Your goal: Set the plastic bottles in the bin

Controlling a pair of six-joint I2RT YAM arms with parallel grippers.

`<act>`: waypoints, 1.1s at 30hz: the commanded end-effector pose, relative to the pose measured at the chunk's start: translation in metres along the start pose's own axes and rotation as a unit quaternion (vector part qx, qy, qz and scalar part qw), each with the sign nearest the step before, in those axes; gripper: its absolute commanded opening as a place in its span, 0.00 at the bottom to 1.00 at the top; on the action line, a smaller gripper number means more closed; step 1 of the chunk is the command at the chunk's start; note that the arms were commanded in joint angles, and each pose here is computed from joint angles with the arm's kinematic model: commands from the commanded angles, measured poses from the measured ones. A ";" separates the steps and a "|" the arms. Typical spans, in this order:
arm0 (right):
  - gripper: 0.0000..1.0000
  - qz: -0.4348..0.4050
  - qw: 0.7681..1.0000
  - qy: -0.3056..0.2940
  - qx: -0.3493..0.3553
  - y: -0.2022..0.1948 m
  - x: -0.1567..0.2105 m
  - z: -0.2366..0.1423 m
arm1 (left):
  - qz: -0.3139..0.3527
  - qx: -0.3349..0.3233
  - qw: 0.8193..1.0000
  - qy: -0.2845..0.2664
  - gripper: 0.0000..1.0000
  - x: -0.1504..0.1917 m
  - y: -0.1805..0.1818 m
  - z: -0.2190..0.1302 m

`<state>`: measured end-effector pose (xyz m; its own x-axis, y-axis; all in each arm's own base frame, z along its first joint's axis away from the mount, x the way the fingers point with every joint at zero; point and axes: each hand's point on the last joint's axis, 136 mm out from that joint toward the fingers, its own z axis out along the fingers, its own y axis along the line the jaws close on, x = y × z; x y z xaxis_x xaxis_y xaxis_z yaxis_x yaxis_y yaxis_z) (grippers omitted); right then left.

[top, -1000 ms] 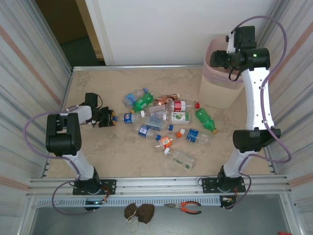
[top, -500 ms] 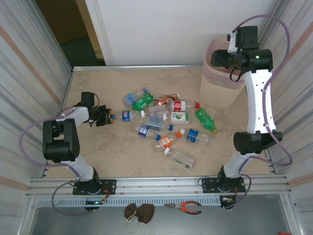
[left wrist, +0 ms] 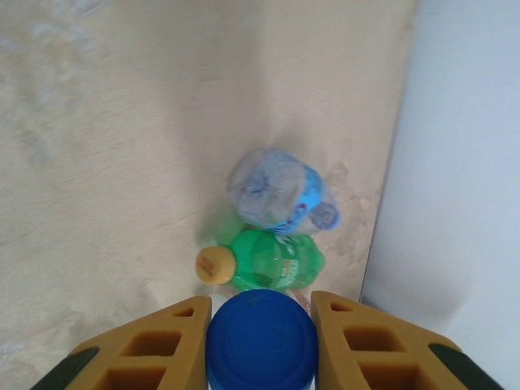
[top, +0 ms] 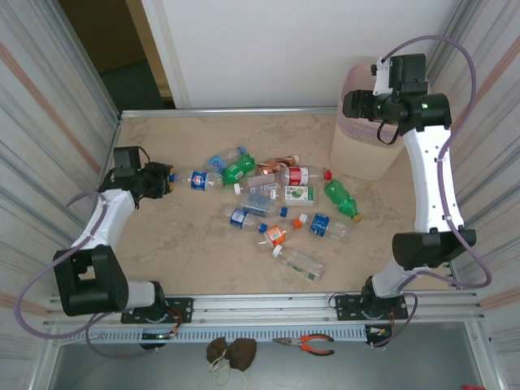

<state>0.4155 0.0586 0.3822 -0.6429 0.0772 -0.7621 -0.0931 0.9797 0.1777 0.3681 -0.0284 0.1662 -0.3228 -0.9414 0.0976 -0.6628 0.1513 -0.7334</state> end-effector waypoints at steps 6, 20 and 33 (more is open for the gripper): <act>0.73 -0.042 0.980 -0.088 -0.171 0.063 -0.008 -0.024 | 0.209 0.162 0.963 -0.055 0.00 0.005 -0.100 -0.062; 0.74 -0.140 0.878 -0.161 -0.428 0.165 0.026 -0.094 | 0.466 0.385 0.796 -0.027 0.00 0.106 -0.190 -0.148; 0.76 -0.258 0.792 -0.156 -0.530 0.236 0.084 -0.152 | 0.626 0.529 0.572 0.030 0.00 0.204 -0.191 -0.234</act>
<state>0.2470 0.2636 0.4460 -0.2102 -0.0620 -0.9757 -0.9461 0.2645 0.1870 0.3144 -0.1660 0.4440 -0.3287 -0.3549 -0.8752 0.7449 0.4722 -0.4713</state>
